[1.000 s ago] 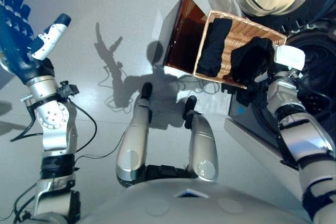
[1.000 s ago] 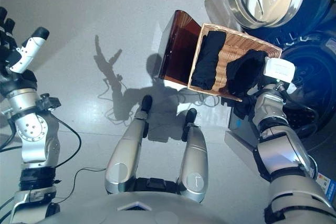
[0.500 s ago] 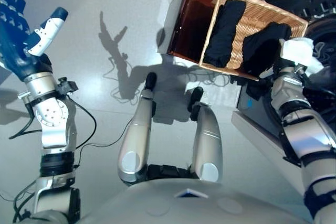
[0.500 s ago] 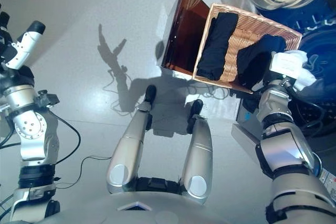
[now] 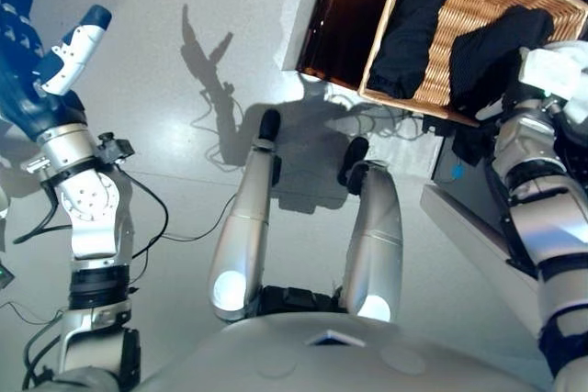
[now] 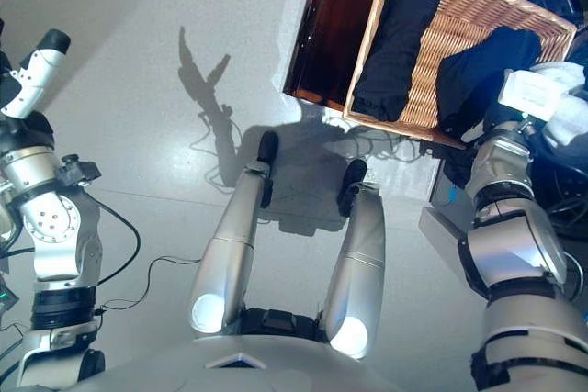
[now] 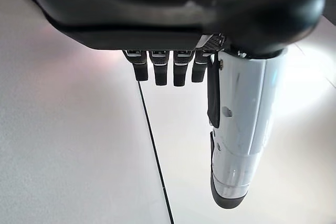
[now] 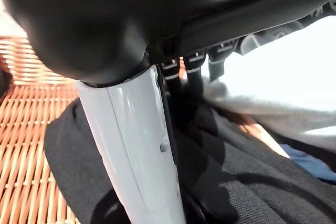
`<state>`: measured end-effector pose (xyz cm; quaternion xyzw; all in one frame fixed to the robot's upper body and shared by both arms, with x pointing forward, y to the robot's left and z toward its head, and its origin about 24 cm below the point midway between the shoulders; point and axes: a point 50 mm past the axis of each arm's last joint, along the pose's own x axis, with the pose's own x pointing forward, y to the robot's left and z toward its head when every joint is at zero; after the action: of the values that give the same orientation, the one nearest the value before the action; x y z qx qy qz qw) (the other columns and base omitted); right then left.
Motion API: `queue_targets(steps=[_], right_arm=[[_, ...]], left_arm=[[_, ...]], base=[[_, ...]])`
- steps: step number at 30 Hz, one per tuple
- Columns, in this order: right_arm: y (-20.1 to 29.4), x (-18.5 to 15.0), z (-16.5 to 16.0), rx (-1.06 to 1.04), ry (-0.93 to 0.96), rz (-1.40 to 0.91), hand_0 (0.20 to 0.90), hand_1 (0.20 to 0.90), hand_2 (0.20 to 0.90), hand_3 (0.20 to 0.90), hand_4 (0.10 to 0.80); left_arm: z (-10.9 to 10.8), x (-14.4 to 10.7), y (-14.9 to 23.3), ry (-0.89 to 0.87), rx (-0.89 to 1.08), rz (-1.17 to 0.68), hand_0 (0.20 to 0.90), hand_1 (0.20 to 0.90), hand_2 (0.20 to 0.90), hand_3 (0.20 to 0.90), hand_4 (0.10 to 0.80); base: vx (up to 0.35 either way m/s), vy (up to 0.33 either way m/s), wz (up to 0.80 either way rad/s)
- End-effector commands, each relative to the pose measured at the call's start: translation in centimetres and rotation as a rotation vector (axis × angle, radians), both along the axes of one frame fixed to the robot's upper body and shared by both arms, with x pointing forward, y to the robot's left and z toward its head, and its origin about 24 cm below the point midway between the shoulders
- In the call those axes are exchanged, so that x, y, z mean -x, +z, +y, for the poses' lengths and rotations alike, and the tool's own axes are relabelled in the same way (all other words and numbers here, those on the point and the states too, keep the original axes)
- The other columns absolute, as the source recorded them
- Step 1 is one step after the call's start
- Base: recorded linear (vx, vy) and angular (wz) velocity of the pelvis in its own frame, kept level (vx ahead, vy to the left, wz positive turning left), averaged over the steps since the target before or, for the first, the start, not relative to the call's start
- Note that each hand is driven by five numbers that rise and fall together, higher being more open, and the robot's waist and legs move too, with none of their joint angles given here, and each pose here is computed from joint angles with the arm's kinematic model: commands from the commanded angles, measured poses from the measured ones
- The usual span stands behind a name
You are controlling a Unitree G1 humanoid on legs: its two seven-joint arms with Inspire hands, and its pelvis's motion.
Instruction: Pick up the clothes and place them into the washing machine
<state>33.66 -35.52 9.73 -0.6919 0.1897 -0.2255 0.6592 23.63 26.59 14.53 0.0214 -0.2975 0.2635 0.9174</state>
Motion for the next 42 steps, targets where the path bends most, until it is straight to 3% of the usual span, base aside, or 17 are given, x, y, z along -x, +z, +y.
queue_targets(steps=[1, 17, 18, 19, 26, 31, 34, 35, 36, 39, 42], right_arm=[[3.5, 1.2, -3.4, 0.155, -0.113, -0.036, 0.2, 0.2, 0.2, 0.2, 0.3], [1.4, -0.7, 0.4, 0.03, 0.006, -0.077, 0.2, 0.2, 0.2, 0.2, 0.3], [1.0, 1.7, -3.0, 0.017, -0.112, -0.034, 0.2, 0.2, 0.2, 0.2, 0.3], [0.0, 2.7, -3.6, 0.007, -0.142, 0.005, 0.2, 0.2, 0.2, 0.2, 0.3], [-0.1, 3.6, -4.6, -0.089, -0.144, -0.073, 0.2, 0.2, 0.2, 0.2, 0.3], [-1.6, 3.2, -3.1, -0.174, -0.087, -0.127, 0.2, 0.2, 0.2, 0.2, 0.3], [-1.8, 2.4, 0.8, -0.237, 0.134, -0.257, 0.2, 0.2, 0.2, 0.2, 0.3], [-2.0, 2.6, 0.7, -0.238, 0.129, -0.253, 0.2, 0.2, 0.2, 0.2, 0.3], [-4.6, 3.9, 3.6, -0.242, 0.193, -0.256, 0.2, 0.2, 0.2, 0.2, 0.3], [-3.9, 5.7, 2.5, -0.216, 0.194, -0.29, 0.2, 0.2, 0.2, 0.2, 0.3], [-3.0, 6.0, 4.0, -0.297, 0.244, -0.4, 0.2, 0.2, 0.2, 0.2, 0.3]], left_arm=[[0.3, 2.2, 3.7, 0.05, -0.049, -0.234, 0.9, 0.9, 0.9, 0.9, 0.8], [0.2, 1.5, 3.5, 0.006, -0.076, -0.215, 0.9, 0.9, 0.9, 0.9, 0.8], [-0.5, 0.6, 3.0, -0.078, -0.098, -0.172, 0.9, 0.9, 0.9, 0.9, 0.8], [-0.8, 0.4, 2.5, -0.12, -0.097, -0.149, 0.9, 0.9, 0.9, 0.9, 0.8], [-1.4, -0.4, 0.5, -0.205, -0.069, -0.052, 0.9, 0.9, 0.9, 0.9, 0.8], [-1.3, -0.6, -1.1, -0.188, -0.046, 0.024, 0.9, 0.9, 0.9, 0.9, 0.8], [-0.1, 0.2, -2.9, -0.102, -0.047, 0.119, 0.9, 0.9, 0.9, 0.9, 0.8], [-0.2, 0.3, -3.0, -0.105, -0.049, 0.123, 0.9, 0.9, 0.9, 0.9, 0.8], [-0.1, 0.7, -4.0, -0.078, -0.047, 0.171, 0.9, 0.9, 0.9, 0.9, 0.8], [-0.2, 1.0, -5.0, -0.075, -0.048, 0.213, 0.9, 0.9, 0.9, 0.9, 0.8], [-1.5, 1.2, -7.3, -0.158, -0.096, 0.344, 0.9, 0.9, 0.9, 0.9, 0.8]], base=[[0.009, 0.019, -0.03], [0.019, 0.0, -0.01], [0.132, -0.055, -0.04], [0.097, -0.036, -0.02], [0.135, -0.004, 0.12], [0.145, 0.018, -0.06], [0.094, 0.043, -0.06], [0.2, 0.051, -0.12], [0.103, 0.026, -0.15], [0.153, 0.035, -0.14], [0.113, 0.025, -0.08]])
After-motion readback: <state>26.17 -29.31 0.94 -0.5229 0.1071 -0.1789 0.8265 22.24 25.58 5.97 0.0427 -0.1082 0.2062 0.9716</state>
